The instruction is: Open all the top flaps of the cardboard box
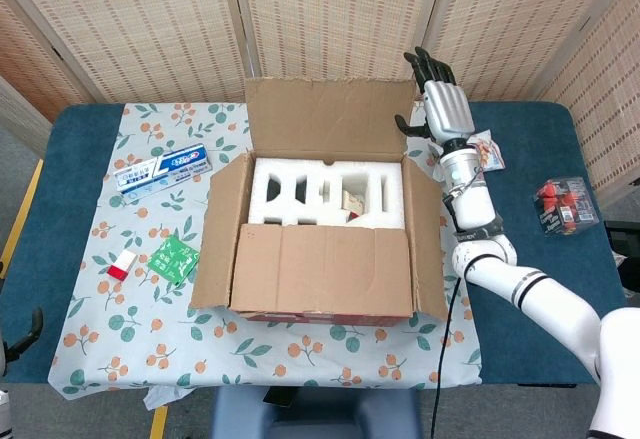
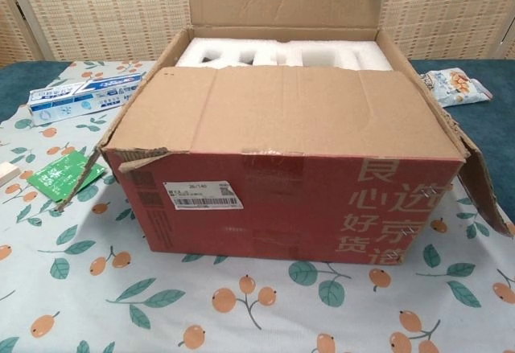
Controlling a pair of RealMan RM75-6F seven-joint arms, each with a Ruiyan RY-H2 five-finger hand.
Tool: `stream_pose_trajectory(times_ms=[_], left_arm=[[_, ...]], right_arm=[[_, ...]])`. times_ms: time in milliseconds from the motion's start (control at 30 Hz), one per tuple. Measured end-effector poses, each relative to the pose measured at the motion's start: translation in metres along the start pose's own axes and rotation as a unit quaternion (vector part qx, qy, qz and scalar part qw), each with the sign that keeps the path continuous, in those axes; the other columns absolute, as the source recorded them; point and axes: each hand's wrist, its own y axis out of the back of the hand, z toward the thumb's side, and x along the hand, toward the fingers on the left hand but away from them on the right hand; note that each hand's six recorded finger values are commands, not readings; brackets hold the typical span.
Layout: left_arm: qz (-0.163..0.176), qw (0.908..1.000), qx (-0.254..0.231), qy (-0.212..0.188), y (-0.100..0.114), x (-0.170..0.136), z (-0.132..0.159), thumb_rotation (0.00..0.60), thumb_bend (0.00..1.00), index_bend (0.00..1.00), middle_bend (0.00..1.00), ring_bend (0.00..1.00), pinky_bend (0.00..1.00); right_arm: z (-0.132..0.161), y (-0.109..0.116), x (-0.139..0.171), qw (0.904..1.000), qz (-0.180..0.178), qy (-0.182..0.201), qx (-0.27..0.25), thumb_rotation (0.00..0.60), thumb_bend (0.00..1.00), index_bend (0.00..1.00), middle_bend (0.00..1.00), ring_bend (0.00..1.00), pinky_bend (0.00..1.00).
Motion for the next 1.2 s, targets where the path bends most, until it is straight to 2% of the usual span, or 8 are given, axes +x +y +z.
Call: stream_pose_trajectory(times_ms=[200,533,667,800,900,1033,1133,1200], left_arm=[[0.004,1.0000,0.001,-0.004,0.001,-0.001,0.001,0.600,0.45,0.00,0.00,0.00,0.00],[0.008,0.9997,0.017,-0.014,0.000,-0.004,0.007,0.600,0.45,0.00,0.00,0.00,0.00],[0.007,0.9996,0.024,-0.016,-0.001,-0.004,0.010,0.600,0.45,0.00,0.00,0.00,0.00],[0.005,0.9995,0.025,-0.016,-0.003,-0.003,0.010,0.600,0.45,0.00,0.00,0.00,0.00],[0.004,0.9995,0.026,-0.016,-0.004,-0.002,0.010,0.600,0.45,0.00,0.00,0.00,0.00],[0.003,0.9995,0.027,-0.016,-0.004,-0.002,0.010,0.600,0.45,0.00,0.00,0.00,0.00],[0.003,0.9995,0.026,-0.016,-0.004,-0.001,0.009,0.600,0.45,0.00,0.00,0.00,0.00],[0.004,0.9995,0.025,-0.016,-0.004,-0.002,0.009,0.600,0.45,0.00,0.00,0.00,0.00]], right_arm=[[0.005,-0.006,0.020,0.9990,0.027,0.027,-0.024,0.600,0.38,0.00,0.00,0.00,0.00],[0.005,0.011,0.107,0.9851,0.124,0.068,-0.097,0.600,0.38,0.00,0.00,0.00,0.00],[-0.002,0.009,0.128,0.9734,0.167,0.055,-0.148,0.600,0.38,0.00,0.00,0.01,0.12],[-0.005,0.002,0.140,0.9531,0.208,0.034,-0.217,0.600,0.38,0.00,0.00,0.05,0.21],[-0.005,-0.006,0.146,0.9315,0.241,0.016,-0.272,0.600,0.38,0.00,0.00,0.05,0.21],[-0.001,-0.017,0.153,0.8960,0.281,-0.006,-0.343,0.600,0.38,0.00,0.00,0.05,0.22],[0.001,-0.025,0.155,0.8768,0.309,-0.011,-0.368,0.600,0.38,0.00,0.00,0.05,0.22],[0.001,-0.030,0.157,0.8687,0.328,-0.011,-0.371,0.600,0.38,0.00,0.00,0.05,0.22]])
